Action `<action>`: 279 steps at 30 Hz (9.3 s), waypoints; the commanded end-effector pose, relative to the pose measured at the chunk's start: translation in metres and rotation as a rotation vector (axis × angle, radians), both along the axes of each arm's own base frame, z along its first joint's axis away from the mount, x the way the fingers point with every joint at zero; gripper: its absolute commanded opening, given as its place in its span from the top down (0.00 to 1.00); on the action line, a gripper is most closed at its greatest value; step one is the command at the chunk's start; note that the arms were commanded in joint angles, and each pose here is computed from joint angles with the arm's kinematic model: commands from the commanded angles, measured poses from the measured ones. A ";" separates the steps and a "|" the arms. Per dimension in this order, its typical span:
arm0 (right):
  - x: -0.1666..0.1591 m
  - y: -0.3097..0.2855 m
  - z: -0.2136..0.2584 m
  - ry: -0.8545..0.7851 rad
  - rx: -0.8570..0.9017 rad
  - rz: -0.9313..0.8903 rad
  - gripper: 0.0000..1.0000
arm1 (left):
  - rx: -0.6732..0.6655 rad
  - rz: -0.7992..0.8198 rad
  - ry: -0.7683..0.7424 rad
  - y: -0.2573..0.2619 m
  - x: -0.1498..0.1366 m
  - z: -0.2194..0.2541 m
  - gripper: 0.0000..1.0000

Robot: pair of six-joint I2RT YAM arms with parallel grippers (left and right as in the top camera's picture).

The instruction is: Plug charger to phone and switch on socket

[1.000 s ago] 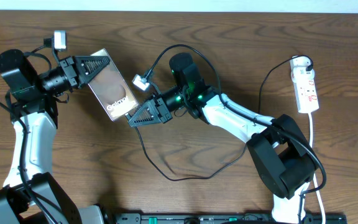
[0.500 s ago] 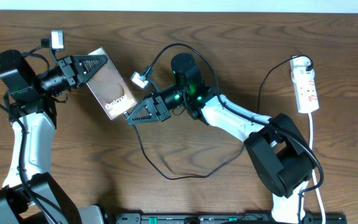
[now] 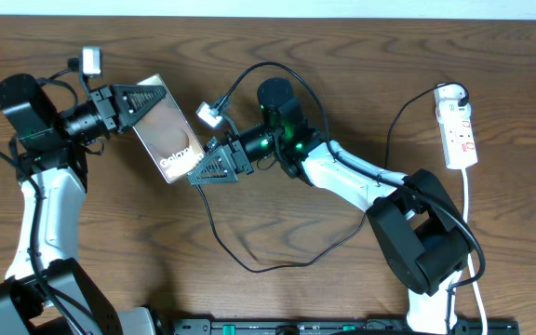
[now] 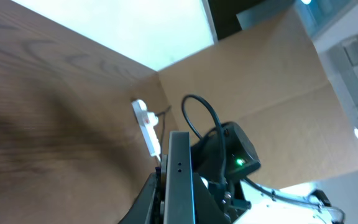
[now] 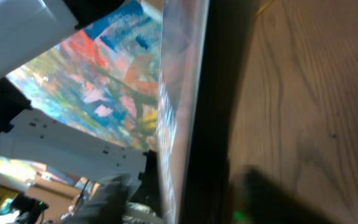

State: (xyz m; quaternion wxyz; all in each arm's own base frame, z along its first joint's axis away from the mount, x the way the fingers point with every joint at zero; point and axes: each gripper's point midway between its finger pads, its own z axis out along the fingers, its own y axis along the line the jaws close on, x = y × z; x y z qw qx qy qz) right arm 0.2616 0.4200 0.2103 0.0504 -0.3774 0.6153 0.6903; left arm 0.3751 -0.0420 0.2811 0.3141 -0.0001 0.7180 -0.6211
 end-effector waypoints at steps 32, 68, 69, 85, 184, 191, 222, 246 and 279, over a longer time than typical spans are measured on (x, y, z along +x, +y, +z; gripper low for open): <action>0.151 -0.083 -0.030 0.295 -0.228 -0.630 0.01 | -0.022 0.057 0.007 0.038 -0.006 0.002 0.93; 0.048 -0.286 0.023 0.014 -1.029 -1.318 0.01 | 0.274 0.501 0.547 0.027 0.010 -0.163 0.93; 0.048 -0.286 0.022 0.016 -1.031 -1.317 0.01 | 0.301 0.513 0.561 0.028 0.008 -0.169 0.93; 0.045 -0.287 0.021 0.021 -1.043 -1.311 0.01 | 0.428 0.513 0.767 0.030 -0.011 -0.238 0.93; 0.039 -0.290 0.016 0.036 -1.073 -1.298 0.01 | 0.546 0.448 1.027 0.032 -0.057 -0.304 0.72; 0.039 -0.290 0.016 0.035 -1.073 -1.297 0.01 | 0.547 0.441 1.045 0.031 -0.061 -0.305 0.67; 0.039 -0.290 0.016 0.031 -1.076 -1.298 0.01 | 0.568 0.425 1.123 0.030 -0.079 -0.309 0.33; 0.038 -0.295 0.013 0.028 -1.104 -1.308 0.01 | 0.587 0.421 1.046 0.037 -0.066 -0.298 0.31; 0.035 -0.304 0.010 0.024 -1.148 -1.325 0.01 | 1.277 0.338 0.112 -0.031 -0.042 -0.046 0.02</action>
